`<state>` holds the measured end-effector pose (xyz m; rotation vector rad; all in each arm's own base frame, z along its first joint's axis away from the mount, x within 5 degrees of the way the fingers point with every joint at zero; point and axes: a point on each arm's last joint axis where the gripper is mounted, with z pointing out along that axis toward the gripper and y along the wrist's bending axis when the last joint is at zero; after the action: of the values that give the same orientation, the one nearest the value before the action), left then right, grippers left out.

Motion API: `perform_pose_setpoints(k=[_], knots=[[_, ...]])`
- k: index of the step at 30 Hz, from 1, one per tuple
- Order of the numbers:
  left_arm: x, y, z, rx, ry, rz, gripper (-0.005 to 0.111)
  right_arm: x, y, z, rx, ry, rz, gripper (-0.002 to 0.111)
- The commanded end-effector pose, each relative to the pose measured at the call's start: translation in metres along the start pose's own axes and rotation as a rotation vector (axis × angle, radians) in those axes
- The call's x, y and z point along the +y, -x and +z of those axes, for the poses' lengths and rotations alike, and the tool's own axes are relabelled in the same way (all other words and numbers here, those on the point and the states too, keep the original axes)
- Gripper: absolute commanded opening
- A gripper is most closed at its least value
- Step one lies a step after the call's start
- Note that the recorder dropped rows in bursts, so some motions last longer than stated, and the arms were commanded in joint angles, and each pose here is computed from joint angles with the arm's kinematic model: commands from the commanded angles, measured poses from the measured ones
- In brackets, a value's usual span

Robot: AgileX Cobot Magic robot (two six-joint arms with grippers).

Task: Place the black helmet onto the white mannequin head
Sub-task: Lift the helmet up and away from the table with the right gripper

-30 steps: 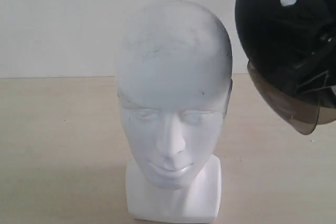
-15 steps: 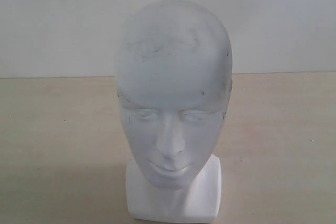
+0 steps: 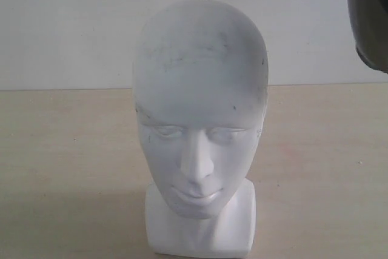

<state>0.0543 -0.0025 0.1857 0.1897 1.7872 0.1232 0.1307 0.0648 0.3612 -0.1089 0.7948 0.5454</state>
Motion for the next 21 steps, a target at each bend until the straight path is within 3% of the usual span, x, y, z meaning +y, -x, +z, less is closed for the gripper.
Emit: perform_pose_setpoints(k=[1,11,13,17,21], knots=[[0.0,-0.001,0.0,0.001,0.003,-0.001,0.004,0.013,0.028,0.011,-0.172,0.138,0.136,0.0],[0.0,-0.001,0.0,0.001,0.003,-0.001,0.004,0.037,0.087,0.052,-0.285,0.436,0.562,0.0],[0.0,-0.001,0.0,0.001,0.003,-0.001,0.004,0.039,0.086,0.061,-0.247,0.473,0.718,0.0],[0.0,-0.001,0.0,0.001,0.003,-0.001,0.004,0.04,0.073,0.077,-0.173,0.501,0.87,0.0],[0.0,-0.001,0.0,0.001,0.003,-0.001,0.004,0.051,0.072,0.097,-0.101,0.612,0.917,0.0]])
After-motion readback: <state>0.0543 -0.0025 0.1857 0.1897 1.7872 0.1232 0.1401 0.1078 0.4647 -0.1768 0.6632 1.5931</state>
